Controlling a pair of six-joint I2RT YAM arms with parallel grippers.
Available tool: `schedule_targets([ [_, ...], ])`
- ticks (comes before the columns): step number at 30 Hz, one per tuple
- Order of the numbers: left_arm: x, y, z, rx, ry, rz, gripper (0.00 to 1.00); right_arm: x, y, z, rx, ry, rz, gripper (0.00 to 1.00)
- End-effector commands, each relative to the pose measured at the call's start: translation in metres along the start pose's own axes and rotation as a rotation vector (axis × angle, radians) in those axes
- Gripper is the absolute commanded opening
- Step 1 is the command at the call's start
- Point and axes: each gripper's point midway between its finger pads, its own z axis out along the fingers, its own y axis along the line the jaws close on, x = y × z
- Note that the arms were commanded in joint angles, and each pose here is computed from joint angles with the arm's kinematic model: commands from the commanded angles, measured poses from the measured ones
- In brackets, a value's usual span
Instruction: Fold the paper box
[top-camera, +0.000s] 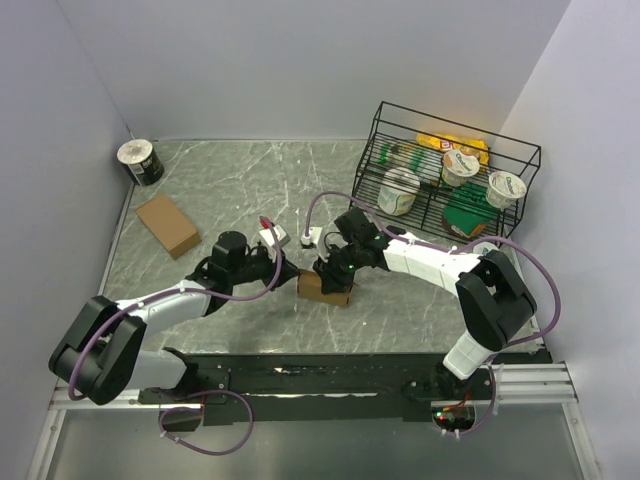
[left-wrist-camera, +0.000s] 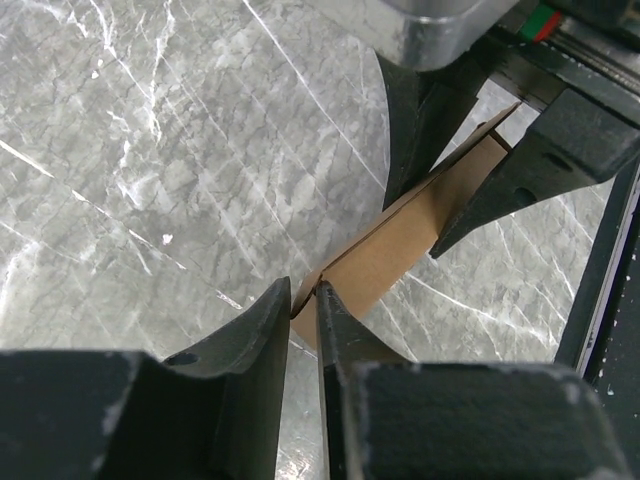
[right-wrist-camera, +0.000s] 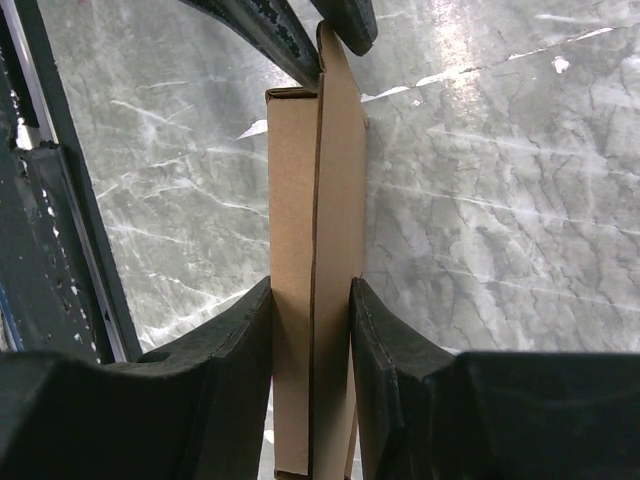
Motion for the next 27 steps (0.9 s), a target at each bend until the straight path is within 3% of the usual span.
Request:
schedule_targets([
  [1,-0.027,-0.006,0.005,0.021,-0.045,0.018,0.21,0.009,-0.006,0.000,0.041,0.042,0.018,0.38],
  [14,-0.030,-0.003,0.013,-0.014,-0.014,-0.089,0.03,0.013,-0.010,0.002,0.082,0.073,0.004,0.38],
  [27,-0.023,-0.009,0.023,-0.099,0.037,-0.284,0.01,0.015,-0.022,0.000,0.209,0.078,-0.041,0.38],
])
